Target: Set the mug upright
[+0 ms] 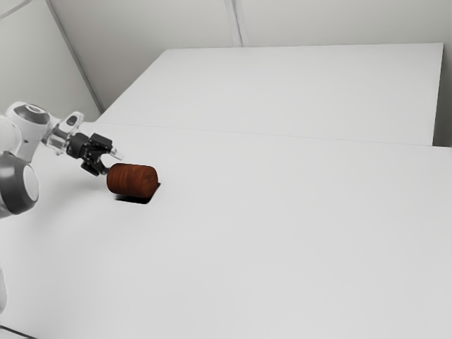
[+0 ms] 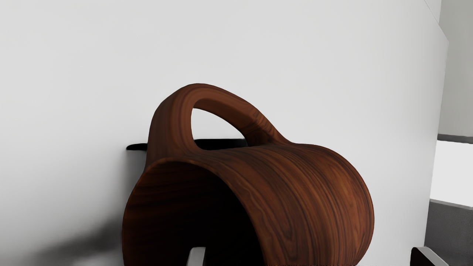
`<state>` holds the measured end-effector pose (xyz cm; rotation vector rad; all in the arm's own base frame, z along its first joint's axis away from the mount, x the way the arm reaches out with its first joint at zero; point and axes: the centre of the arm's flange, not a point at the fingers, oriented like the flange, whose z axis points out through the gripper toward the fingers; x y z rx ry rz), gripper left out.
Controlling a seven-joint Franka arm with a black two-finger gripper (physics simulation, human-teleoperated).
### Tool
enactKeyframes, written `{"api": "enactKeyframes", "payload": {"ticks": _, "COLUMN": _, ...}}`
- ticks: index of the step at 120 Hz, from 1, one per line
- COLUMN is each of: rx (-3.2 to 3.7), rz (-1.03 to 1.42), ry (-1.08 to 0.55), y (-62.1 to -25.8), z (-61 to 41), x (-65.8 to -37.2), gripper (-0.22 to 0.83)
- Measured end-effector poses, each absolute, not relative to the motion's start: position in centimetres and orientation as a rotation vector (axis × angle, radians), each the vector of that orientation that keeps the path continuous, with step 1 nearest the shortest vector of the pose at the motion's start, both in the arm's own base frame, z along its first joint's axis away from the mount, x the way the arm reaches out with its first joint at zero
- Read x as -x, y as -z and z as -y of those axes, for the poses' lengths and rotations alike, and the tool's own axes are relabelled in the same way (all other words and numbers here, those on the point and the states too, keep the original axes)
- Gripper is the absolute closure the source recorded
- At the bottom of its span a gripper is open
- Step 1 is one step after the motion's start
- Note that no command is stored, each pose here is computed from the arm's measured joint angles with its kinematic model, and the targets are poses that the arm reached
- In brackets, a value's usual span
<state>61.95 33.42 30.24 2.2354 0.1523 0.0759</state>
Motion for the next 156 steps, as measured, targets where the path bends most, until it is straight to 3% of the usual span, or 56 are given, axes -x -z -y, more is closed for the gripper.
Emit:
{"api": "enactKeyframes", "payload": {"ticks": 27, "rx": -2.084, "rz": -0.161, "ry": -0.074, "y": -26.9, "z": -32.0, "x": -60.4, "gripper": 0.02}}
{"api": "enactKeyframes", "payload": {"ticks": 46, "rx": -2.045, "rz": -0.135, "ry": -0.117, "y": -27.1, "z": -31.8, "x": -60.5, "gripper": 0.43}}
{"api": "enactKeyframes", "payload": {"ticks": 76, "rx": -2.029, "rz": -0.081, "ry": -0.184, "y": -29.8, "z": -31.4, "x": -60.6, "gripper": 0.7}}
{"api": "enactKeyframes", "payload": {"ticks": 96, "rx": -2.019, "rz": -0.051, "ry": -0.215, "y": -33.1, "z": -29.9, "x": -59.5, "gripper": 0.75}}
{"api": "enactKeyframes", "payload": {"ticks": 111, "rx": -2.085, "rz": 0.038, "ry": -0.208, "y": -36.9, "z": -26.5, "x": -60.5, "gripper": 0.76}}
{"api": "enactKeyframes", "payload": {"ticks": 130, "rx": -2.355, "rz": 0.226, "ry": -0.097, "y": -42.2, "z": -19.6, "x": -62.0, "gripper": 0.77}}
{"api": "enactKeyframes", "payload": {"ticks": 156, "rx": -2.745, "rz": 0.38, "ry": 0.071, "y": -44.3, "z": -12.7, "x": -60.4, "gripper": 0.77}}
